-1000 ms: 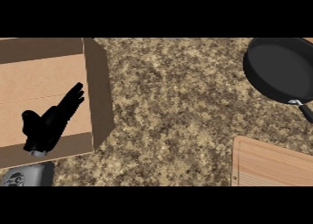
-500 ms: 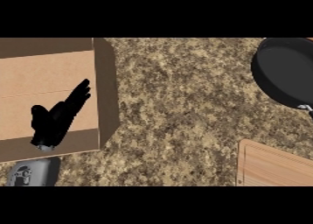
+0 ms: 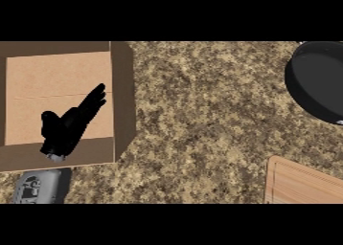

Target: Pick the tomato from the cutting board and place it in the pot

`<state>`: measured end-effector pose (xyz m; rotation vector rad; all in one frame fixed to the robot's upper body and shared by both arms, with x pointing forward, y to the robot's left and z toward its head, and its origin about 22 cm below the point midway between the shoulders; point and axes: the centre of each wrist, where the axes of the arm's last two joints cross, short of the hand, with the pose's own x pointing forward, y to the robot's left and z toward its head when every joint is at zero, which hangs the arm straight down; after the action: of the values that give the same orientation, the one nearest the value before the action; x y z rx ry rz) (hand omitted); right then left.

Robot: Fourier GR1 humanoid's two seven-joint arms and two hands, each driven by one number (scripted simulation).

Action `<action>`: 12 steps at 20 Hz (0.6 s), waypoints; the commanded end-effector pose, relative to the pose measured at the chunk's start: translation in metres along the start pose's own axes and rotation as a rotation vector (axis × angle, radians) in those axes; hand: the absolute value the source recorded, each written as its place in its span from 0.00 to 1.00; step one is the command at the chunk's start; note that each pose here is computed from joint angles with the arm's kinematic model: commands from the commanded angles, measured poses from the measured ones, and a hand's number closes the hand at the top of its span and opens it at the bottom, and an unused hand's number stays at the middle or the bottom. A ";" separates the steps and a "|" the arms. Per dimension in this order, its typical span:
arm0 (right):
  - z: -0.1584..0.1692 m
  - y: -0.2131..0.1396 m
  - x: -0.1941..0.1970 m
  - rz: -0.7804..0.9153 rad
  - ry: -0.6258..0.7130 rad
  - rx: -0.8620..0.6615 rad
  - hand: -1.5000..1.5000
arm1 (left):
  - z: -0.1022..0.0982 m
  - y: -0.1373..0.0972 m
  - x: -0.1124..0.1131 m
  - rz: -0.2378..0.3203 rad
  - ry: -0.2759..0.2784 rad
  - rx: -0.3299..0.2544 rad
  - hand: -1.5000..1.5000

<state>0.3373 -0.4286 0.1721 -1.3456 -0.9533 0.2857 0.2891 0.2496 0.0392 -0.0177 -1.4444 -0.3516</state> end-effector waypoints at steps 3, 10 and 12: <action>-0.018 0.009 0.008 0.299 0.082 0.064 1.00 | -0.006 -0.029 -0.028 0.062 0.108 -0.084 0.50; -0.024 0.056 0.035 0.248 0.348 0.387 1.00 | -0.007 -0.032 -0.025 0.060 0.115 -0.103 0.50; -0.025 0.069 0.030 0.288 0.387 0.449 0.00 | 0.005 -0.028 -0.031 0.056 0.106 -0.100 0.50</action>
<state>0.3858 -0.4153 0.1411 -1.1701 -0.4689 0.4172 0.2933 0.2443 0.0431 -0.0390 -1.4439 -0.3662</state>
